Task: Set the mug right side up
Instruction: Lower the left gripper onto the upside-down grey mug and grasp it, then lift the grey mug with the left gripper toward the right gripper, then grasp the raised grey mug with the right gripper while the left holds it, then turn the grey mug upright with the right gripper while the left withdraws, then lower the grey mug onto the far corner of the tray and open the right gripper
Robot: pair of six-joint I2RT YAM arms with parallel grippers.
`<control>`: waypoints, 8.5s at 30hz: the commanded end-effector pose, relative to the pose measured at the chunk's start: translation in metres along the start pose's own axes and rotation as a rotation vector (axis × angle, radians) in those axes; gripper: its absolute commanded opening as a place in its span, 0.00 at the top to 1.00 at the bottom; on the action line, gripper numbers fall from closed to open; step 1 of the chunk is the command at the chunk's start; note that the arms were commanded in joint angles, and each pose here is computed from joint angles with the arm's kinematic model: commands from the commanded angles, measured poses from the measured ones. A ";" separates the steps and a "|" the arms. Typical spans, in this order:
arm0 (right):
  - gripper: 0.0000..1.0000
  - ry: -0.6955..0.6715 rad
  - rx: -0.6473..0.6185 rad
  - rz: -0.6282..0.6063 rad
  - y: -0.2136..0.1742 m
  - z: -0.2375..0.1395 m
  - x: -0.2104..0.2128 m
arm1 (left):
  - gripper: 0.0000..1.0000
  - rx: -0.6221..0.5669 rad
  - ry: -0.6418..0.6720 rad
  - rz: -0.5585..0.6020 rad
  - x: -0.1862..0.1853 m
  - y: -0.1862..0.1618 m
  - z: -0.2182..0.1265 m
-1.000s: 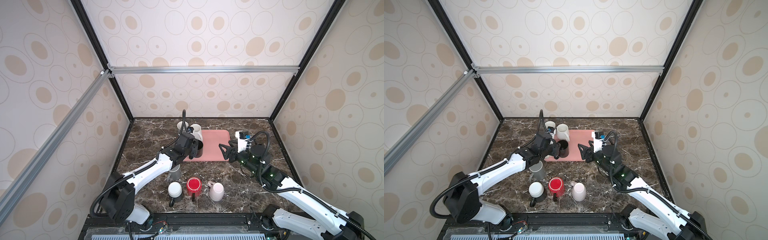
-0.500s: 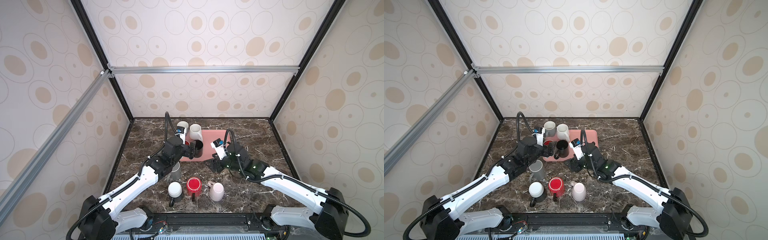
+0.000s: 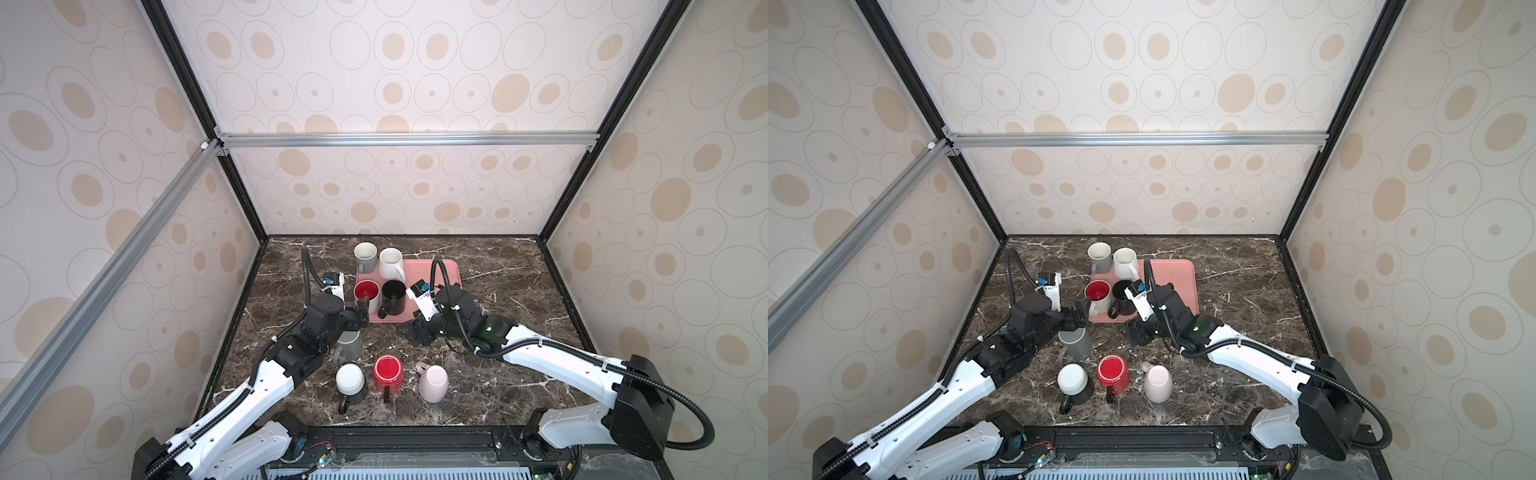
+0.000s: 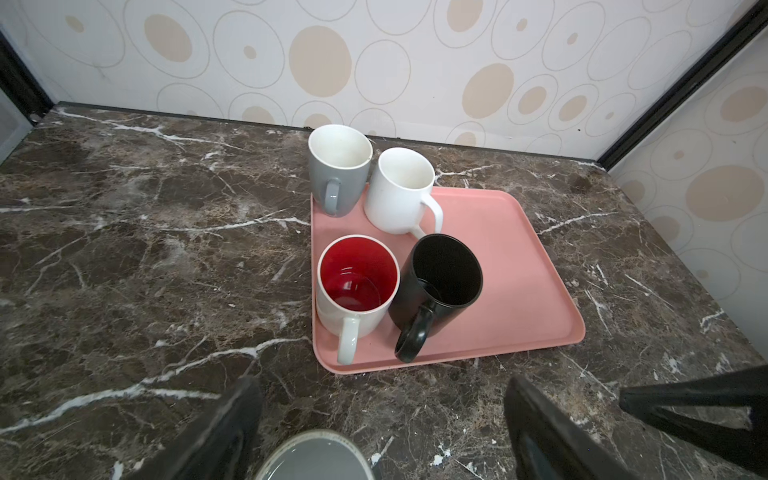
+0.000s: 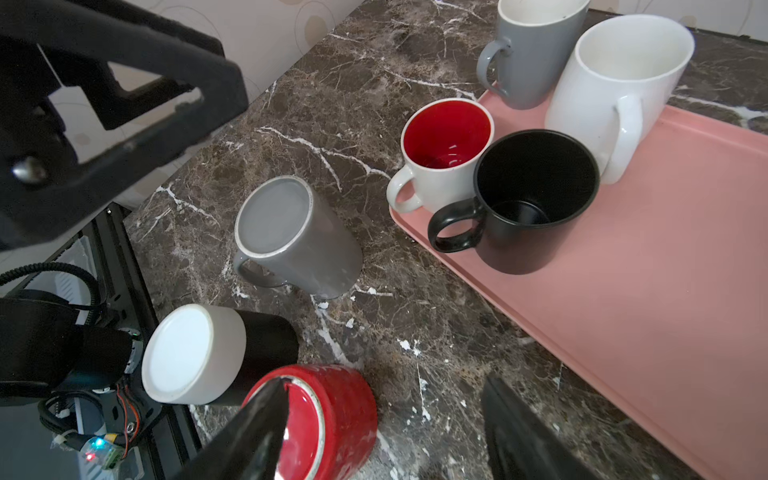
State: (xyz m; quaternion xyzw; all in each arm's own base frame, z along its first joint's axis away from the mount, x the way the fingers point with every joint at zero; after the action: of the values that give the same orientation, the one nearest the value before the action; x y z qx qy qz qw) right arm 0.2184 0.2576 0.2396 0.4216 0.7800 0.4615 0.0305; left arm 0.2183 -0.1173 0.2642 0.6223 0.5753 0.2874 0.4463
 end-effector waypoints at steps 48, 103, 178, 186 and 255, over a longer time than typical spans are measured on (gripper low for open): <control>0.25 -0.085 -0.099 -0.016 -0.006 -0.023 -0.007 | 0.28 0.283 -0.103 -0.020 -0.011 -0.063 0.036; 0.24 -0.077 -0.121 0.017 -0.010 -0.023 -0.012 | 0.64 0.458 -0.020 0.282 -0.024 -0.089 0.065; 0.32 0.864 -0.618 0.224 0.105 -0.049 -0.002 | 1.00 -0.845 -0.917 -0.365 -0.053 0.087 -0.040; 0.43 0.959 -0.618 0.202 0.121 -0.039 0.014 | 1.00 -0.845 -0.963 -0.391 -0.054 0.086 -0.040; 1.00 -0.625 0.101 0.032 0.127 0.122 -0.192 | 0.01 -0.662 -0.388 -0.234 -0.002 0.038 -0.059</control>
State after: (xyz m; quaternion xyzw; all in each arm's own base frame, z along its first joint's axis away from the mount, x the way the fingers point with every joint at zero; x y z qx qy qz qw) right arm 0.4638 0.2342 0.1768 0.5648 0.7600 0.2404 0.2134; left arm 0.1840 -0.1059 0.3224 0.4180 0.4277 0.2665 0.7558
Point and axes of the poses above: each gripper's point midway between its finger pads, its own z axis out along the fingers, its own x axis along the line the jaws close on, y = z × x, the point moved 9 cm from there along -z, back along the fingers, and after that the axes turned 6 degrees about z, right-handed, at the moved point
